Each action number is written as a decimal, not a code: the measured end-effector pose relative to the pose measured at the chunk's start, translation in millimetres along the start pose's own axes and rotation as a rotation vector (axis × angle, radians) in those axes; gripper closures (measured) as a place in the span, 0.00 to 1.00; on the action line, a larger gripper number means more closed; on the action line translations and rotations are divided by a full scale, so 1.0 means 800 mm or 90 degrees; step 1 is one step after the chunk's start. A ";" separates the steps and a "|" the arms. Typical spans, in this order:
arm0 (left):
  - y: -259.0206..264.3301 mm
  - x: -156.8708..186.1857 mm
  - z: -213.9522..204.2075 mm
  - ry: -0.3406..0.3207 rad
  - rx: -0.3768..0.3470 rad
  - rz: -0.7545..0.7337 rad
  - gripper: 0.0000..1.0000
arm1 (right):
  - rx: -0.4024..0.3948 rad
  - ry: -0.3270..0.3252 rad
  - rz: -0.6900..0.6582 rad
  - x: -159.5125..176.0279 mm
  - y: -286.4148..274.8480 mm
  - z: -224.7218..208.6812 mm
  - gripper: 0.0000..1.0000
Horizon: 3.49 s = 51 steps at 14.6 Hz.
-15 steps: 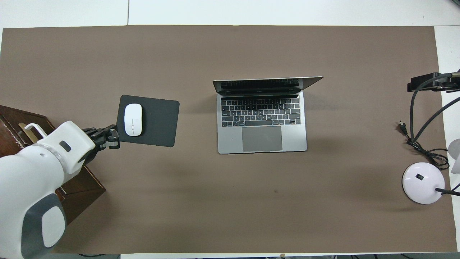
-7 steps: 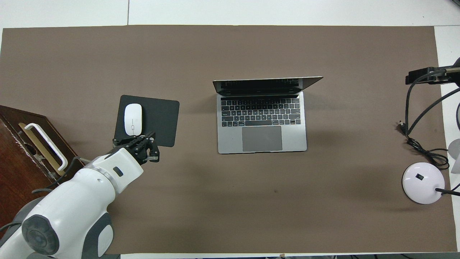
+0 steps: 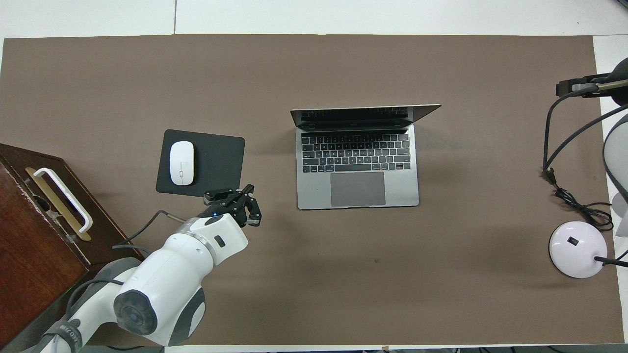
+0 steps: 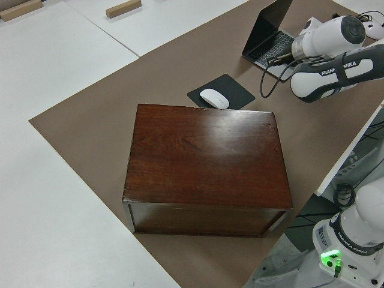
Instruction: Close laptop with both arms
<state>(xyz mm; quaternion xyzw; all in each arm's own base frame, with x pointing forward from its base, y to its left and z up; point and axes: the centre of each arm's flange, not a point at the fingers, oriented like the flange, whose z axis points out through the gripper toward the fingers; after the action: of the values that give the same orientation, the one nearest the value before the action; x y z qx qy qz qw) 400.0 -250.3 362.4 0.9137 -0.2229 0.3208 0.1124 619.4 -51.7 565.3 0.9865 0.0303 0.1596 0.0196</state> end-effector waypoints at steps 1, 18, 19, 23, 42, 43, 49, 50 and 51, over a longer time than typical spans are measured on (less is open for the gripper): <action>0.007 -0.004 0.007 0.002 -0.003 0.007 0.99 | 0.000 0.011 -0.007 0.004 -0.008 -0.001 0.74; 0.101 -0.024 0.079 0.034 -0.052 0.090 0.99 | 0.081 0.128 0.100 0.047 -0.248 0.022 0.99; 0.102 -0.026 0.086 0.035 -0.051 0.092 0.99 | 0.091 0.131 0.105 0.045 -0.271 0.019 0.99; 0.102 -0.039 0.106 0.027 -0.047 0.095 0.99 | 0.136 0.130 0.149 0.029 -0.360 -0.001 0.99; 0.115 -0.051 0.122 0.015 -0.052 0.133 0.99 | 0.051 0.081 0.033 0.008 -0.419 0.089 0.99; 0.115 -0.051 0.122 0.016 -0.052 0.138 0.99 | 0.048 0.074 0.031 0.006 -0.420 0.091 0.99; 0.113 -0.050 0.123 0.018 -0.050 0.153 0.99 | 0.044 0.040 0.027 -0.001 -0.420 0.097 0.99; 0.113 -0.051 0.123 0.018 -0.050 0.155 0.99 | 0.048 0.030 0.029 -0.003 -0.421 0.098 0.99; 0.113 -0.051 0.123 0.019 -0.050 0.156 0.99 | 0.055 0.017 0.028 -0.005 -0.421 0.099 0.99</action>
<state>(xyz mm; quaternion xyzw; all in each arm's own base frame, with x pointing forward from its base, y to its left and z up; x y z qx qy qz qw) 381.1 -350.4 266.7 0.8696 -0.3438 0.3365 0.1111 623.0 281.9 472.7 0.9846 0.0159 0.1719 -0.0271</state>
